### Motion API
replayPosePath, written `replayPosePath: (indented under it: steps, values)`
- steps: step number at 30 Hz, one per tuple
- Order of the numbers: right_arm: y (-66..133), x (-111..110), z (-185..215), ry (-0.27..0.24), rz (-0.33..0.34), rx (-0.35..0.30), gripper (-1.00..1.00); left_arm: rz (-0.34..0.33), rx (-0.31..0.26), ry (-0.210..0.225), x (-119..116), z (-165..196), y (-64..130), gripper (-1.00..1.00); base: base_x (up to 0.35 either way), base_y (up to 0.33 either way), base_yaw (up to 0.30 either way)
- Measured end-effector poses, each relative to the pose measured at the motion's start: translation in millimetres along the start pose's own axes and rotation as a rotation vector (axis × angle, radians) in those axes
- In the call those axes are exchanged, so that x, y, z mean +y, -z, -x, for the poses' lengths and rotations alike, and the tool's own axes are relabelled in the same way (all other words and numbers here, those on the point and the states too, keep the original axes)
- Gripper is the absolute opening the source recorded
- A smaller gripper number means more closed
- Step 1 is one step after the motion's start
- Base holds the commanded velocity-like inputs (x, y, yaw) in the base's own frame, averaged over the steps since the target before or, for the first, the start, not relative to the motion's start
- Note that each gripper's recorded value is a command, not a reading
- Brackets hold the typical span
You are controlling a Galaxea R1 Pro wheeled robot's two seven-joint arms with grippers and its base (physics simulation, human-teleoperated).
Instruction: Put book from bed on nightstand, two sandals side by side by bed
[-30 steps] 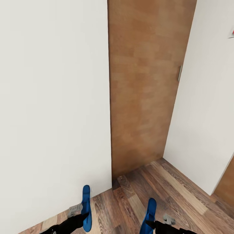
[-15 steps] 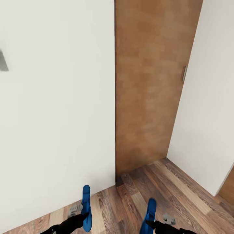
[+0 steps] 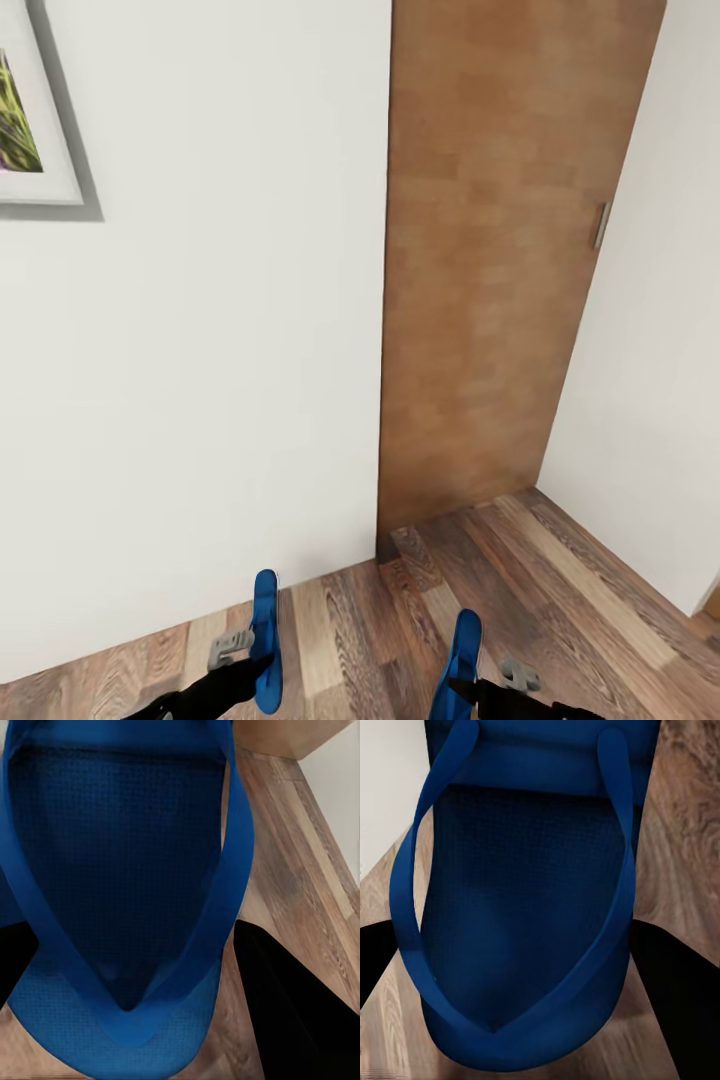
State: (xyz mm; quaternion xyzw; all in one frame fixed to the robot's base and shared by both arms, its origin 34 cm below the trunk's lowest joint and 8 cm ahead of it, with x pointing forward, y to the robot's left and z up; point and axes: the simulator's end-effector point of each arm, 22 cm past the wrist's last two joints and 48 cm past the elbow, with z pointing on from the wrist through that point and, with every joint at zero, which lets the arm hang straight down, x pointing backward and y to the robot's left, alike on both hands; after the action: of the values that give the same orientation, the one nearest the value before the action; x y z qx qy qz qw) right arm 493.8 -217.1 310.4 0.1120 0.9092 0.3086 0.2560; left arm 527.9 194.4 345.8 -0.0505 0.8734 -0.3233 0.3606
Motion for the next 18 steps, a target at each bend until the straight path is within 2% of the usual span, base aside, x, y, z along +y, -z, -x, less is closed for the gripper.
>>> replayPosePath:
  steps: [18]
  values:
    - [0.0,-0.1,-0.3,0.001,0.000,0.001,-1.00,0.001,0.001,-0.001,0.2,-0.6,0.1,-1.00,0.000,0.000,0.292]
